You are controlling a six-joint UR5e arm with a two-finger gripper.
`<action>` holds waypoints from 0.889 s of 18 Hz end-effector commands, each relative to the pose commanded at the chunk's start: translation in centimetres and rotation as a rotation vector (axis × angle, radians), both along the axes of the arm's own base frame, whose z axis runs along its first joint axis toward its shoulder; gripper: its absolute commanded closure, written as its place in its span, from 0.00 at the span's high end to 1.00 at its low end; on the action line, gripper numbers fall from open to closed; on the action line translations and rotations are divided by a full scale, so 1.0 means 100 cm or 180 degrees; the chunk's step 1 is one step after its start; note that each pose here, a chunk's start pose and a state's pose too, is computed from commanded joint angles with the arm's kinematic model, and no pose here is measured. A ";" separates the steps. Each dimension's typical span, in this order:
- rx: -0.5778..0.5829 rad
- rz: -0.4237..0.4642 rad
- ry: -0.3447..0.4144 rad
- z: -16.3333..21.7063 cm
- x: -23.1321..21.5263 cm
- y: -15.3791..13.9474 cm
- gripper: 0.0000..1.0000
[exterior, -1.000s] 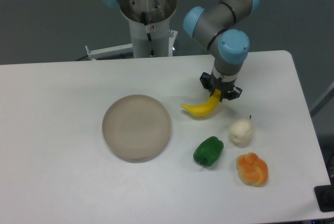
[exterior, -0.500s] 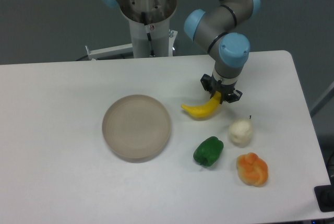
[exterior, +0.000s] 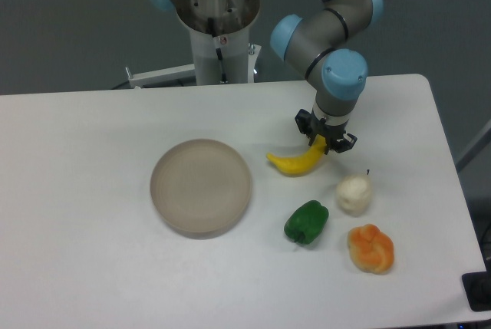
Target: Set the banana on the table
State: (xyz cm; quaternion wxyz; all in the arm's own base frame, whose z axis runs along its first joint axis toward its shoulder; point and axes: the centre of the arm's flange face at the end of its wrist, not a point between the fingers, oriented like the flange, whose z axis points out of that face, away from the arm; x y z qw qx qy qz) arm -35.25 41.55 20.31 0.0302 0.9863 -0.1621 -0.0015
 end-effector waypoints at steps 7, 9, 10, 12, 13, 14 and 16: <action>0.0242 -0.0005 0.0313 0.053 -0.030 0.024 0.99; 0.0323 0.0009 0.0406 0.070 -0.039 0.031 1.00; 0.0372 0.0027 0.0462 0.080 -0.044 0.036 1.00; 0.0469 0.0031 0.0566 0.099 -0.057 0.047 1.00; 0.0490 0.0035 0.0594 0.102 -0.063 0.051 1.00; 0.0521 0.0020 0.0637 0.107 -0.070 0.056 1.00; 0.0603 -0.0019 0.0734 0.121 -0.082 0.077 1.00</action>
